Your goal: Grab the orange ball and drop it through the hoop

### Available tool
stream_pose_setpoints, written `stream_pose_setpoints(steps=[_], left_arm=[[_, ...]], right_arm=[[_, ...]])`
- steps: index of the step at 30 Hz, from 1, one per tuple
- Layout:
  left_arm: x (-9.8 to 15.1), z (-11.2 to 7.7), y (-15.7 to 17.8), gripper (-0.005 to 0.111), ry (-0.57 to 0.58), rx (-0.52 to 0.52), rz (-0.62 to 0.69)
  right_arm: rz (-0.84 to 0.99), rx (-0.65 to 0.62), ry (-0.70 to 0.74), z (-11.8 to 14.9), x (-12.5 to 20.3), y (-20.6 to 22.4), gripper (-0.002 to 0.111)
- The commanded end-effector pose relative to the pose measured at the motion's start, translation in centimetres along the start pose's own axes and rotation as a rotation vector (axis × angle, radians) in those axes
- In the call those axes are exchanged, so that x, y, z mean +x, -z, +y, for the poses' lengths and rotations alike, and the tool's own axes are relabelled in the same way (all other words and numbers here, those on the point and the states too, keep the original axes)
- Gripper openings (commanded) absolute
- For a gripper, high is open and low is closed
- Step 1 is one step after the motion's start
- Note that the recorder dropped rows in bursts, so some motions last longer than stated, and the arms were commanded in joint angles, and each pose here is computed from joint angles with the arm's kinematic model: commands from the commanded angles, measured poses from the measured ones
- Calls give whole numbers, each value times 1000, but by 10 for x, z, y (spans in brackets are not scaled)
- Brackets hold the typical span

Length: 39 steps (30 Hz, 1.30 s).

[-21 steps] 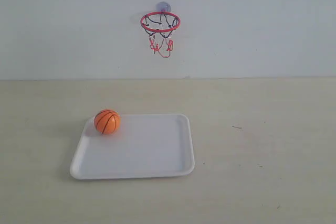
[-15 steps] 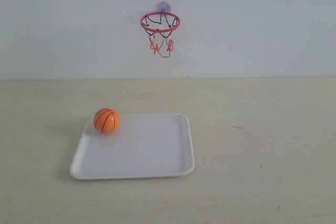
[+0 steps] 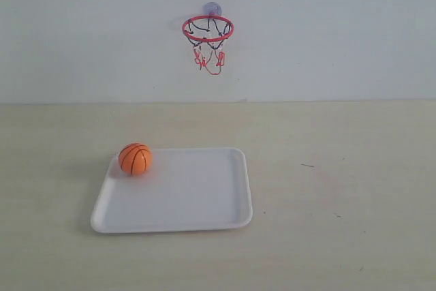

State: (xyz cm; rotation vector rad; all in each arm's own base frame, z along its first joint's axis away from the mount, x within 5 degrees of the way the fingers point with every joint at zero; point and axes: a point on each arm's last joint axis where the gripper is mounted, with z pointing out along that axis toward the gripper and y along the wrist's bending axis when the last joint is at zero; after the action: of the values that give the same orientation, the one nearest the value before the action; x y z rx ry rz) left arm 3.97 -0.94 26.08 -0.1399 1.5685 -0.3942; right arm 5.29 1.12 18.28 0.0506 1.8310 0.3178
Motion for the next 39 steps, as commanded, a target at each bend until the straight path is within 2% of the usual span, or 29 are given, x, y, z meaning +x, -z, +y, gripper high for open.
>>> stream_pose_setpoints(steps=[1, 4, 6, 7, 8, 9, 11, 12, 14, 15, 16, 17, 18, 19, 20, 21, 22, 23, 25, 28, 32, 36, 39], left_arm=[[-16, -7, 5, 4, 29, 33, -64], [-21, -7, 6, 4, 29, 41, -116], [-30, -9, 8, 4, 30, 56, -210], [-38, -10, 10, 4, 38, 71, -300], [-41, -10, 11, 4, 63, 81, -338], [-48, -11, 14, 4, 126, 108, -422], [-57, -12, 10, 4, 180, 122, -464], [-58, -13, 5, 4, 192, 112, -427], [-66, -18, -34, 4, 201, 25, -128], [-67, -19, -47, 4, 184, -5, -36], [-68, -20, -77, 4, 106, -57, 148], [-70, -21, -94, 4, 47, -72, 234], [-70, -22, -125, 4, -40, -84, 400], [-68, -23, -144, 4, -58, -81, 497], [-66, -26, -178, 4, -74, -53, 654], [-60, -26, -197, 4, -87, -31, 736], [-46, -24, -227, 4, -118, 17, 872], [-35, -21, -243, 4, -126, 27, 934], [-18, -14, -273, 4, -128, 25, 1005], [6, -2, -307, 4, -125, -3, 1033], [33, 13, -335, 4, -135, -44, 1018], [40, 15, -355, 4, -119, -31, 1034], [40, 12, -374, 9, -149, 27, 1123]], right_arm=[[-15, -1, 5, 0, -1, 0, 0], [-15, -1, 5, 0, -1, 0, 0], [-15, -1, 5, 0, -1, 0, 0], [-15, -1, 5, 0, -1, 0, 0], [-12, 0, 5, 0, -1, 0, 0], [-3, 11, 71, -1, 0, 0, 0], [9, 14, 115, -1, 1, 0, 0], [9, 14, 115, -1, 1, 0, 0], [9, 14, 115, -1, 1, 0, 0], [9, 14, 115, -1, 1, 0, 0], [9, 14, 115, -1, 1, 0, 0], [9, 14, 115, -1, 1, 0, 0], [9, 14, 115, -1, 1, 0, 0], [9, 14, 115, -1, 1, 0, 0], [9, 14, 115, -1, 1, 0, 0], [9, 15, 113, -1, 1, 0, 0], [9, 15, 113, -1, 1, 0, 0], [9, 15, 113, -1, 1, 0, 0], [9, 15, 113, -1, 1, 0, 0], [9, 15, 113, -1, 1, 0, 0], [9, 15, 113, -1, 1, 0, 0], [9, 15, 111, -1, 1, 0, 0], [9, 15, 111, -1, 1, 0, 0]])
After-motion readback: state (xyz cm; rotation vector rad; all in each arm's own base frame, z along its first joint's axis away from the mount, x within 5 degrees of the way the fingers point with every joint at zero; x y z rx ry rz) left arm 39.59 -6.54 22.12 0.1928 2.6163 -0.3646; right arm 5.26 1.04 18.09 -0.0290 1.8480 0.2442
